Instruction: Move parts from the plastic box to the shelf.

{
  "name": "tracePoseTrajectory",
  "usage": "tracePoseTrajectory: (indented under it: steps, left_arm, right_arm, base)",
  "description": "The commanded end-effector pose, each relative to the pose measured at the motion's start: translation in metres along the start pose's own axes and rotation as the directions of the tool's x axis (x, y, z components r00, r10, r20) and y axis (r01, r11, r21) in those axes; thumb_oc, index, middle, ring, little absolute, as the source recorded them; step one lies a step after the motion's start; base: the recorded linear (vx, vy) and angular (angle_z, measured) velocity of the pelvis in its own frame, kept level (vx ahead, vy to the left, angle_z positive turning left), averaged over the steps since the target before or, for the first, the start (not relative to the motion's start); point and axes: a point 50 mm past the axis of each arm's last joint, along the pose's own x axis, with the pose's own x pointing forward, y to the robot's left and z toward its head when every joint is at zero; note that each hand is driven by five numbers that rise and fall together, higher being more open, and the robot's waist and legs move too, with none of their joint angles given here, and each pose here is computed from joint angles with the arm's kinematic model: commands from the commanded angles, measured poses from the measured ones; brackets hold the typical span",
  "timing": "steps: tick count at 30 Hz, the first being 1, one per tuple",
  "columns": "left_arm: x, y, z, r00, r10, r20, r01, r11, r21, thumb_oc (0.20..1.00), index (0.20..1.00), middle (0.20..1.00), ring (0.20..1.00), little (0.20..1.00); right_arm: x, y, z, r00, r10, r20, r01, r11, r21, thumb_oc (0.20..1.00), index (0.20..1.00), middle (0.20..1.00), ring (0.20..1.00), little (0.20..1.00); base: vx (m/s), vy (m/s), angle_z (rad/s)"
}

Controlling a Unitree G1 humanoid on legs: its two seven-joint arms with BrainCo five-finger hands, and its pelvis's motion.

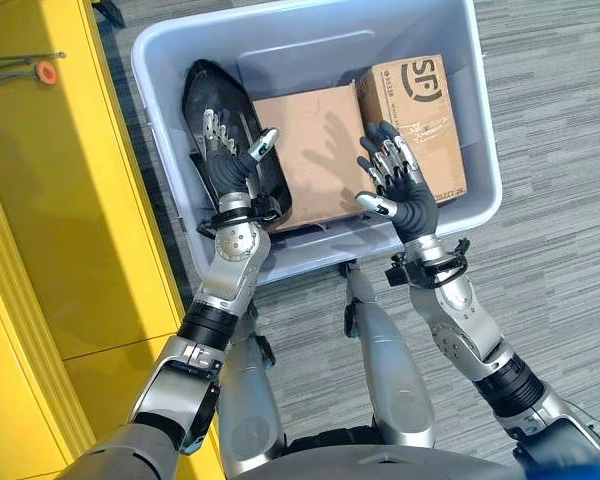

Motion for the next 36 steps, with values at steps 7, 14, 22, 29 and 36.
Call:
tracePoseTrajectory:
  steps: [7,14,22,29,36]
  left_arm:
    - [0.009,0.0,0.011,0.994,-0.016,0.112,0.004,0.994,0.106,1.0,1.0,1.0,1.0,1.0]
    - [0.007,0.006,-0.037,0.992,0.032,-0.121,-0.012,0.987,0.163,1.0,1.0,1.0,1.0,1.0]
    - [0.005,0.009,-0.062,0.959,0.085,-0.27,-0.052,0.99,0.127,1.0,1.0,1.0,1.0,1.0]
    - [-0.011,0.006,-0.087,0.915,0.055,-0.399,0.013,0.986,0.167,1.0,1.0,1.0,1.0,1.0]
    - [-0.029,-0.005,-0.102,0.889,-0.018,-0.458,0.125,0.97,0.206,1.0,1.0,1.0,1.0,1.0]
  right_arm:
    - [-0.002,0.009,0.033,0.983,0.036,0.178,-0.047,0.997,0.055,1.0,1.0,1.0,1.0,1.0]
    - [-0.01,0.007,0.031,0.987,0.035,0.154,-0.046,0.996,0.074,1.0,1.0,1.0,1.0,1.0]
    - [-0.017,0.007,0.028,0.991,0.036,0.13,-0.047,0.995,0.09,1.0,1.0,1.0,1.0,1.0]
    - [-0.022,0.007,0.027,0.993,0.044,0.111,-0.056,0.993,0.104,1.0,1.0,1.0,1.0,1.0]
    - [-0.024,0.006,0.025,0.994,0.048,0.099,-0.058,0.993,0.104,1.0,1.0,1.0,1.0,1.0]
  base:
    - [0.0,-0.002,0.03]
    - [0.02,-0.008,0.02]
    - [0.0,-0.002,0.0]
    - [0.0,0.0,0.0]
    - [0.0,0.0,0.0]
